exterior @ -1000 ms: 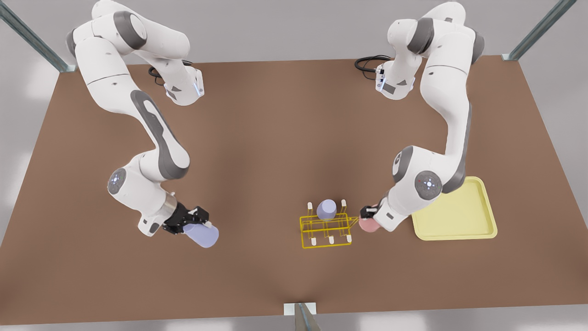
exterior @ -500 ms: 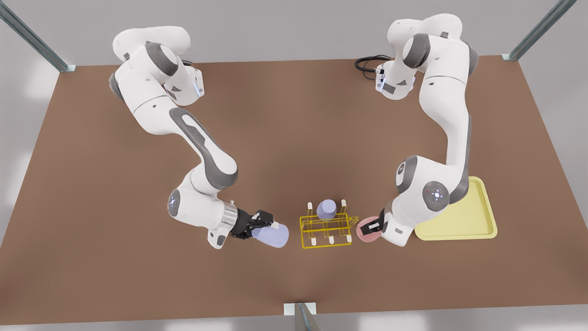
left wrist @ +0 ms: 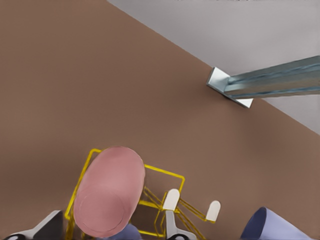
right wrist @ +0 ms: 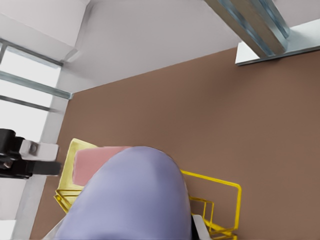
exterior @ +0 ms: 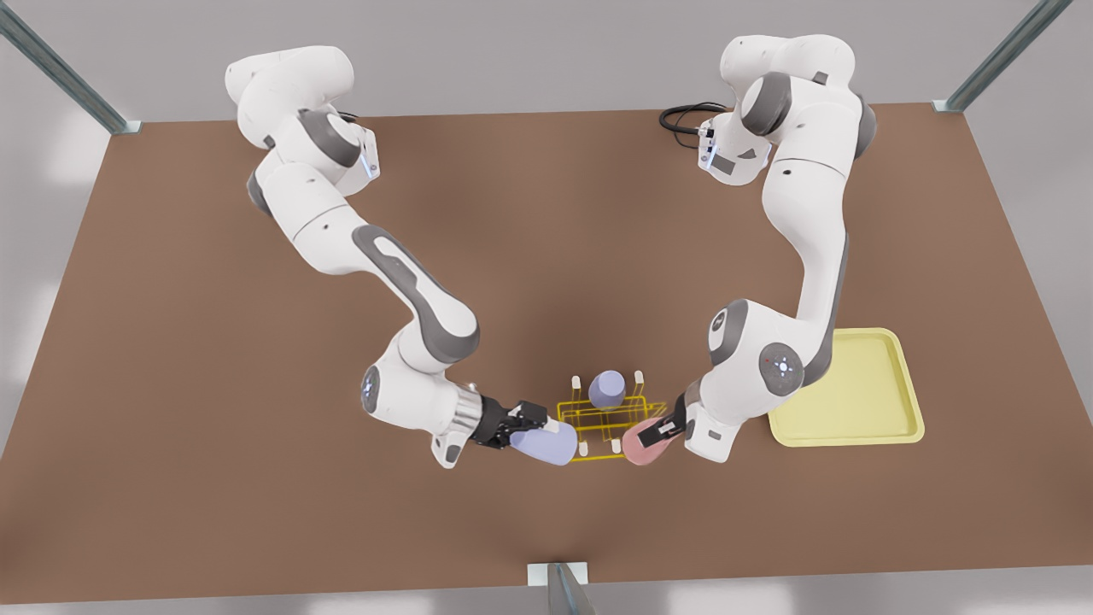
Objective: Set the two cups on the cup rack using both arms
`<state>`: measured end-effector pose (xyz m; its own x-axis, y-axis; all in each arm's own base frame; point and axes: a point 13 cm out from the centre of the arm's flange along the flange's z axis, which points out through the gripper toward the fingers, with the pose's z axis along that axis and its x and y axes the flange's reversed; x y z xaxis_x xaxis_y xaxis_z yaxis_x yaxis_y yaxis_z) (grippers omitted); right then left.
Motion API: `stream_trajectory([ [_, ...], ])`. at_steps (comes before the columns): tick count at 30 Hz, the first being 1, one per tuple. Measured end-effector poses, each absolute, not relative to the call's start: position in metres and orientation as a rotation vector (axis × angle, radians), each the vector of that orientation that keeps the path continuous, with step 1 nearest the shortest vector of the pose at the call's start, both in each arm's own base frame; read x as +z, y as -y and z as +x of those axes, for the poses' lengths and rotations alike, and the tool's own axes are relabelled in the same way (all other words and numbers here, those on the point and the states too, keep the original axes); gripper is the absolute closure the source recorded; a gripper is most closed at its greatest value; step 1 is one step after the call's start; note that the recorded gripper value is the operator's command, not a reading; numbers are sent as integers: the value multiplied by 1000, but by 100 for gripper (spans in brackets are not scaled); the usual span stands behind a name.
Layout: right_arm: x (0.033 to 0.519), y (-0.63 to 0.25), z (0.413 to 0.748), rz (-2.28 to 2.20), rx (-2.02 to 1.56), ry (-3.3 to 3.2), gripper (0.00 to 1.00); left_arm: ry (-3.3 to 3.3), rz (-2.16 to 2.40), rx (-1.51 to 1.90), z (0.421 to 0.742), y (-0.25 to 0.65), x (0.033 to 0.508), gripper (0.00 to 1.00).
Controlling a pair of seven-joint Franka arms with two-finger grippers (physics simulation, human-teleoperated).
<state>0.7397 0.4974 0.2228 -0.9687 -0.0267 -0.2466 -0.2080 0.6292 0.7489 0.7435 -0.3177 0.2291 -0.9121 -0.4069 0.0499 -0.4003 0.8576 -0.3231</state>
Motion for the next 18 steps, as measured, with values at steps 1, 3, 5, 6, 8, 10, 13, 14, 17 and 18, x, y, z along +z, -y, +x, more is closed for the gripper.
stream_trajectory([
  [1,221,-500,739,-191,1252,-2639,14,-3003,-656,-512,745,317,231,0],
  [3,214,-503,738,-180,1248,-2641,14,-2992,-656,-438,752,285,254,0],
  [5,209,-506,738,-172,1246,-2640,14,-2976,-708,-349,758,199,320,0],
  [6,205,-508,737,-169,1246,-2641,14,-2986,-725,-293,749,159,352,0],
  [8,199,-513,736,-163,1245,-2639,14,-3075,-689,-130,707,119,382,0],
  [10,194,-516,736,-157,1244,-2636,14,-3184,-625,93,615,100,380,0],
  [13,191,-520,737,-148,1242,-2629,14,-3291,-486,155,569,107,381,0],
  [14,191,-521,737,-146,1241,-2626,3,-3319,-440,160,561,110,382,0],
  [17,193,-522,738,-139,1240,-2620,0,-3387,-266,162,544,133,385,0],
  [18,193,-522,738,-137,1240,-2619,0,-3404,-222,158,540,138,386,0],
])
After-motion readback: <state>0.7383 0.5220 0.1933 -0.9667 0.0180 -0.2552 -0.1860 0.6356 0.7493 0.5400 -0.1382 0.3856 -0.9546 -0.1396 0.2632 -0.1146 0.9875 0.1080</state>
